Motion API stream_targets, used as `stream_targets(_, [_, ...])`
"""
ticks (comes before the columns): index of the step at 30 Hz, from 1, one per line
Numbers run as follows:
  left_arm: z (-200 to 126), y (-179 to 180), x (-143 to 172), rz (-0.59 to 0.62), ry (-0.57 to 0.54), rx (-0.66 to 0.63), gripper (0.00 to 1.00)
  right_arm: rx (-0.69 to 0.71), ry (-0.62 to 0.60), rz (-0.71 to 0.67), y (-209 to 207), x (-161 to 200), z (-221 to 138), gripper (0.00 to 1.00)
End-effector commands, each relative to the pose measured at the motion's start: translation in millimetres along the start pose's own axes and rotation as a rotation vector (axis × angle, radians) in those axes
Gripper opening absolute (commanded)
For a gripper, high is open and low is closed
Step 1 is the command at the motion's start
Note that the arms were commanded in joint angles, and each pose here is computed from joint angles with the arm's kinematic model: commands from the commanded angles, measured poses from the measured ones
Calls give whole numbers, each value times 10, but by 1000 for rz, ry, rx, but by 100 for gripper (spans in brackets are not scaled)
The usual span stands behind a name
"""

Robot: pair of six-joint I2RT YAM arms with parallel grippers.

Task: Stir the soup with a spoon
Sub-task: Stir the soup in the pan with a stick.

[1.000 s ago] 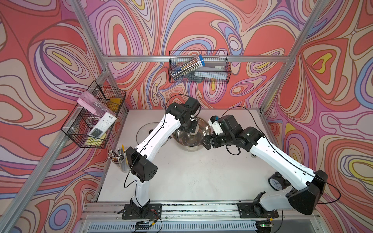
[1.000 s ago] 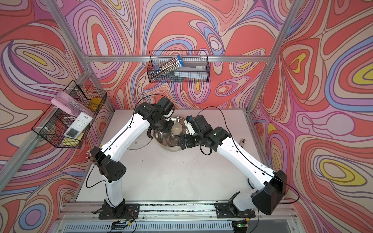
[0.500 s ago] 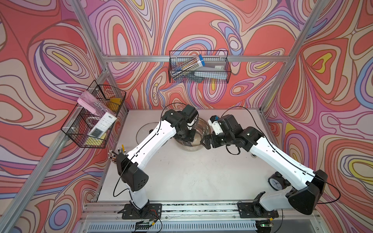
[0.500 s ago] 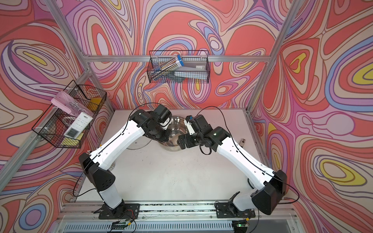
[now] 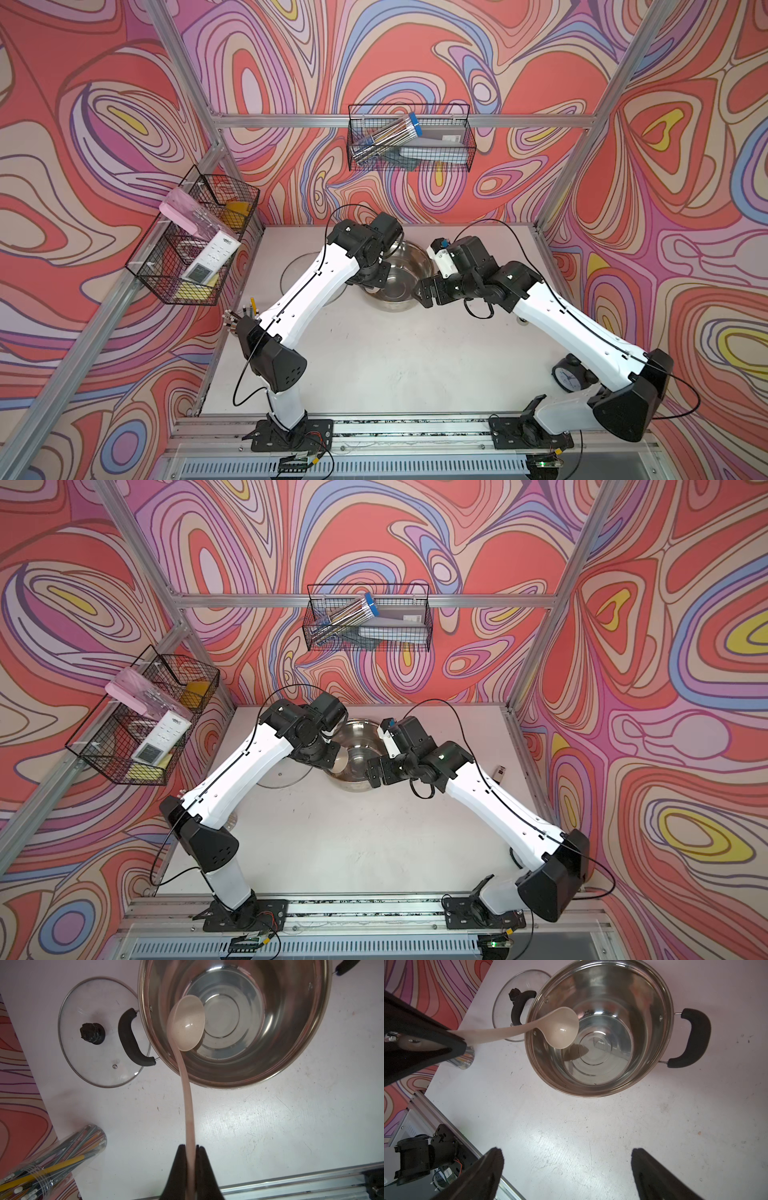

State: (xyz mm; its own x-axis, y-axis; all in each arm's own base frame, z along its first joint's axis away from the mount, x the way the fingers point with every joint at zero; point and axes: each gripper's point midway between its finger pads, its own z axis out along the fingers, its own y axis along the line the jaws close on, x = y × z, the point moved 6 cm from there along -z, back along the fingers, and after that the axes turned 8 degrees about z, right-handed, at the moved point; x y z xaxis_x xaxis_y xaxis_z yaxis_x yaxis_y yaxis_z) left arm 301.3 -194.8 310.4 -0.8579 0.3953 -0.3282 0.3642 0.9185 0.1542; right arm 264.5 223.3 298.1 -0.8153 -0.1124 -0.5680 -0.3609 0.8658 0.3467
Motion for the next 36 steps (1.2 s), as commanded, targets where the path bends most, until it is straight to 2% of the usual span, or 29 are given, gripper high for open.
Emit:
stream_targets(1, [-19, 62, -192, 2, -60, -58, 0, 5, -16, -13, 8, 24, -88, 98])
stream_targets(4, [24, 11, -356, 4, -95, -45, 0, 11, -23, -12, -5, 32, -122, 98])
stream_targets(10, [109, -257, -554, 9, -131, 132, 0, 31, -28, -15, -28, 37, -167, 98])
stream_targets(15, [105, -503, -528, 38, -120, 279, 0, 33, -33, -15, -40, 54, -173, 98])
stream_targets(21, [11, -605, -325, 52, -85, 363, 0, 22, -29, -16, -24, 44, -139, 98])
stream_targets(28, [-40, -488, 78, 37, 7, 341, 0, 4, -20, -19, 2, 25, -80, 98])
stream_targets(32, [-51, -345, 238, 37, 57, 245, 0, -8, -17, -19, 21, 13, -53, 98])
stream_targets(36, [-74, -205, 258, 37, 82, 142, 0, -17, -17, -20, 39, -7, -42, 98])
